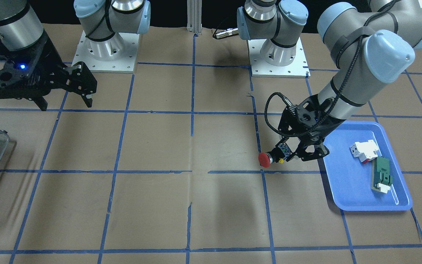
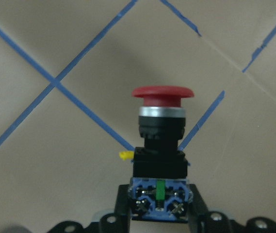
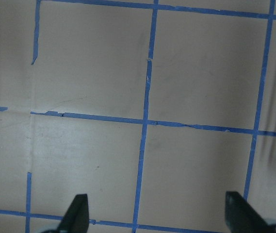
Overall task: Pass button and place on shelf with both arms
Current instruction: 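Lift the red push button out of the tray with the left gripper, then hold the button up with the left gripper while the right gripper grasps its base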
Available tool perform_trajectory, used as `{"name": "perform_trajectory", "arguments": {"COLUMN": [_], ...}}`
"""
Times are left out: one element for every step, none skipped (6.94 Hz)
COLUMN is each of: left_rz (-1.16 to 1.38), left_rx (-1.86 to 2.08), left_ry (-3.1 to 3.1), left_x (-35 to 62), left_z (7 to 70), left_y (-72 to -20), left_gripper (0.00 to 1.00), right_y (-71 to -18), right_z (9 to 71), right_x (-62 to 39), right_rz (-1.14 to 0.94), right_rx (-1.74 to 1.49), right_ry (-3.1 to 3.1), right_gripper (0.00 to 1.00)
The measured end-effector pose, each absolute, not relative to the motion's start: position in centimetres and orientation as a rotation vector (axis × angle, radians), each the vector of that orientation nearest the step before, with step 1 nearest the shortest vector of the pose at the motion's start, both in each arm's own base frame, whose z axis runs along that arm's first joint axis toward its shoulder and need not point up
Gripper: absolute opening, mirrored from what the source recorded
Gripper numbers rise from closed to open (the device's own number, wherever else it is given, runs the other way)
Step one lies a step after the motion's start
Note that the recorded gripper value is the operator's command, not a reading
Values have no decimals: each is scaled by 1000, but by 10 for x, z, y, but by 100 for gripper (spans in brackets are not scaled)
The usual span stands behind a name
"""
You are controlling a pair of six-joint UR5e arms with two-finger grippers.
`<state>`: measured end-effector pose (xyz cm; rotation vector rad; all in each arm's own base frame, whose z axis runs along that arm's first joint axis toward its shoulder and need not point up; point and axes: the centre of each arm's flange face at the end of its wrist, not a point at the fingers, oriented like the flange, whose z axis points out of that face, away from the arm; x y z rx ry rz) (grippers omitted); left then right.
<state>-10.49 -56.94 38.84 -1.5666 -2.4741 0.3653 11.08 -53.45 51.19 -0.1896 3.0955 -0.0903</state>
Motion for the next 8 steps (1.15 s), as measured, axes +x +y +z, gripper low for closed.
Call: {"name": "perform_trajectory", "arguments": {"left_rz": [437, 526, 605, 656, 696, 710, 707, 709], "left_rx": [-1710, -1745, -1717, -1683, -1646, -1619, -1610, -1607], "left_ry": [-2313, -2170, -2051, -1952, -1860, -1803, -1770, -1748], "left_x": [-130, -153, -168, -180, -191, -199, -204, -209], "left_z": [389, 392, 391, 384, 374, 363, 351, 346], "left_y": [-568, -565, -563, -560, -554, -548, -540, -534], "left_gripper": [0, 0, 0, 0, 0, 0, 0, 0], "right_y": [-536, -536, -537, -539, -543, -545, -547, -547], "right_z": [510, 505, 499, 493, 488, 485, 478, 469], "right_x": [108, 108, 114, 124, 134, 148, 175, 213], "right_rz": [-94, -94, -103, -129, -154, -182, -230, -289], "right_rx": [-260, -354, -451, -514, -536, -577, -713, -885], "right_ry": [3052, 2994, 2914, 2821, 2757, 2721, 2684, 2637], "right_gripper": [100, 100, 100, 100, 100, 100, 100, 98]}}
